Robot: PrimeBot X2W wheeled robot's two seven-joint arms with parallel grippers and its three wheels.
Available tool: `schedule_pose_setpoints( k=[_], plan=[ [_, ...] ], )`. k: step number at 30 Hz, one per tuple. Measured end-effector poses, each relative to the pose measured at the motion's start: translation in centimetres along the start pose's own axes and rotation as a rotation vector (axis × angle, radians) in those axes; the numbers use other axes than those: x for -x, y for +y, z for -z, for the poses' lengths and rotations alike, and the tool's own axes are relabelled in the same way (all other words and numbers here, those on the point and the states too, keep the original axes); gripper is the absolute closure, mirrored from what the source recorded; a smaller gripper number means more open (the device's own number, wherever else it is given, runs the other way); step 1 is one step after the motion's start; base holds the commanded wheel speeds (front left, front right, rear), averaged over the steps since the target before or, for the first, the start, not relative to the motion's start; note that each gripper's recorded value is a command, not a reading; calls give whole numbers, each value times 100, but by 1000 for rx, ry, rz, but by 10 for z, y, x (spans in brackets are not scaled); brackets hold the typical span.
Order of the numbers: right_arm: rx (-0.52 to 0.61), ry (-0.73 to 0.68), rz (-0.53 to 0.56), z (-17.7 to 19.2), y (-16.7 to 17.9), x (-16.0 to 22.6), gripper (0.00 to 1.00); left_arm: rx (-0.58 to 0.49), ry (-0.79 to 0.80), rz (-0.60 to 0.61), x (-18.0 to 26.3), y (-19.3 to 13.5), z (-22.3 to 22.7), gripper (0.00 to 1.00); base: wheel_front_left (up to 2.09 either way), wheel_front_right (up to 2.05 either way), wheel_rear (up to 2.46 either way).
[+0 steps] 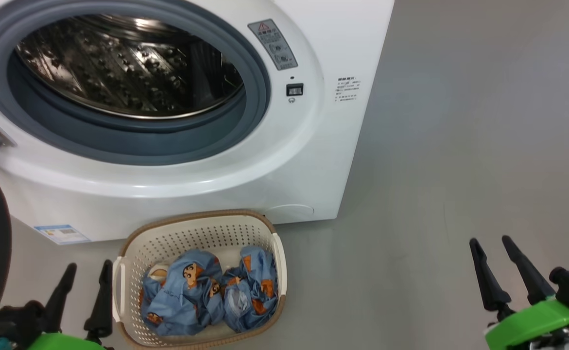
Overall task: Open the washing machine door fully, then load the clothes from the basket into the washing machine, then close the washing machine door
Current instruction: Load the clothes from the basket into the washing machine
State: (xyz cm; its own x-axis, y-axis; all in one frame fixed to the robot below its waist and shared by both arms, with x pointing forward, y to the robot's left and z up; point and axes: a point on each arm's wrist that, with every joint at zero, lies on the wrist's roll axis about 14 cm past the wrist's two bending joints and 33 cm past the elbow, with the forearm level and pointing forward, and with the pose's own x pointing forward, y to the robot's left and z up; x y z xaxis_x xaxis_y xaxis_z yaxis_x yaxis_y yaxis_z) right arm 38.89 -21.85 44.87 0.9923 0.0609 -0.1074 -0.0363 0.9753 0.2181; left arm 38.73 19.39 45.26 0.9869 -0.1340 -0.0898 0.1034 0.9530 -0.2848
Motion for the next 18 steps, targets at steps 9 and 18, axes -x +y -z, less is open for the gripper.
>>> schedule_pose_setpoints(
  k=[9,18],
  plan=[
    [-18,0,-3,4,5,-19,0,38,170,25,-13,-13,58,0,0,0,0],
    [-15,32,-5,25,9,-53,0,12,390,96,-52,-21,126,0,0,0,0]
  ],
)
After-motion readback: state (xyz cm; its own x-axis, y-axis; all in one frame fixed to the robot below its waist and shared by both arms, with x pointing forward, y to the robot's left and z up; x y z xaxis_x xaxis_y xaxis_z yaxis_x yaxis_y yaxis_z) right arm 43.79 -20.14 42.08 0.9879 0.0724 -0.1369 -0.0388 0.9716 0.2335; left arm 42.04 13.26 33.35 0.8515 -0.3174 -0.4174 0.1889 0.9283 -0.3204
